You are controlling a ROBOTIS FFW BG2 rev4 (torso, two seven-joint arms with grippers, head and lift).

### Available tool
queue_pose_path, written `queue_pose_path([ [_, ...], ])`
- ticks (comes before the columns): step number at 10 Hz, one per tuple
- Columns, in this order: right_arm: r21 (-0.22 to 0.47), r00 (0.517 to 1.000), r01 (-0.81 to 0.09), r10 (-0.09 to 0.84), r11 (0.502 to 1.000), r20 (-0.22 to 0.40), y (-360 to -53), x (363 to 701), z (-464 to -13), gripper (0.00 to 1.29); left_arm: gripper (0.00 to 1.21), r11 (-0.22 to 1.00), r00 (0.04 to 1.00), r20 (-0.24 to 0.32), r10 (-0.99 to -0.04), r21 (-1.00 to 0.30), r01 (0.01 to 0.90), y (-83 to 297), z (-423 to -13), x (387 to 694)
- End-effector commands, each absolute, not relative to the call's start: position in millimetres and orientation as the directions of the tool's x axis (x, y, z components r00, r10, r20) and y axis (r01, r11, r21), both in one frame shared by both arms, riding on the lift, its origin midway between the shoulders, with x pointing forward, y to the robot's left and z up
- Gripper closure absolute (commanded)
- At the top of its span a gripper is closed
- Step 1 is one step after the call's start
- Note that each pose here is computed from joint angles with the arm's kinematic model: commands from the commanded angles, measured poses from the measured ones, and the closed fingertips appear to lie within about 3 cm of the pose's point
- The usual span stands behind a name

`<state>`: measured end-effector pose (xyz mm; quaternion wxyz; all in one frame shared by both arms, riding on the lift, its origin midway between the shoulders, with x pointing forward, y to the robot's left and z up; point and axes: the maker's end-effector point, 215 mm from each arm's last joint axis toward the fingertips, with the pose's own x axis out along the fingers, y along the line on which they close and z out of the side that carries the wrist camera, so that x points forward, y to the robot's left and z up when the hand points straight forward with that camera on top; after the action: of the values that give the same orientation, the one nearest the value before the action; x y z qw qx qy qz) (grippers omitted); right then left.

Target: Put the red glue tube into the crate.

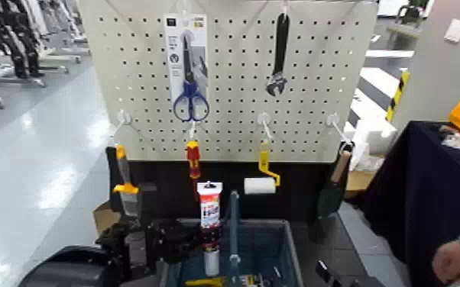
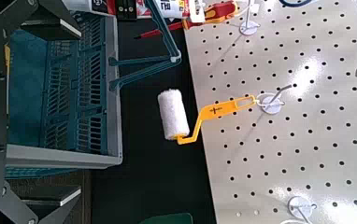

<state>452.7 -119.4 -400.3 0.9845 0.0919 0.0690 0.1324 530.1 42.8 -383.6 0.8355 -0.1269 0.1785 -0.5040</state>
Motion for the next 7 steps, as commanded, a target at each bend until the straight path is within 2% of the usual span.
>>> queue_pose_path([
  [1,0.199,0.956,-0.248,0.273,0.948,-0.111,-120.1,452.9,-400.2,0.14,1.18,0.459,0.424,-0.178,-0.888,-0.395,0.796,41.4,-387.8,529.0],
  [7,0.204,0.953,-0.255,0.281,0.945,-0.113,-118.7,452.2,-402.1,0.14,1.18,0.464,0.416,-0.207,-0.886,-0.401,0.79,41.9,-402.6,525.4],
])
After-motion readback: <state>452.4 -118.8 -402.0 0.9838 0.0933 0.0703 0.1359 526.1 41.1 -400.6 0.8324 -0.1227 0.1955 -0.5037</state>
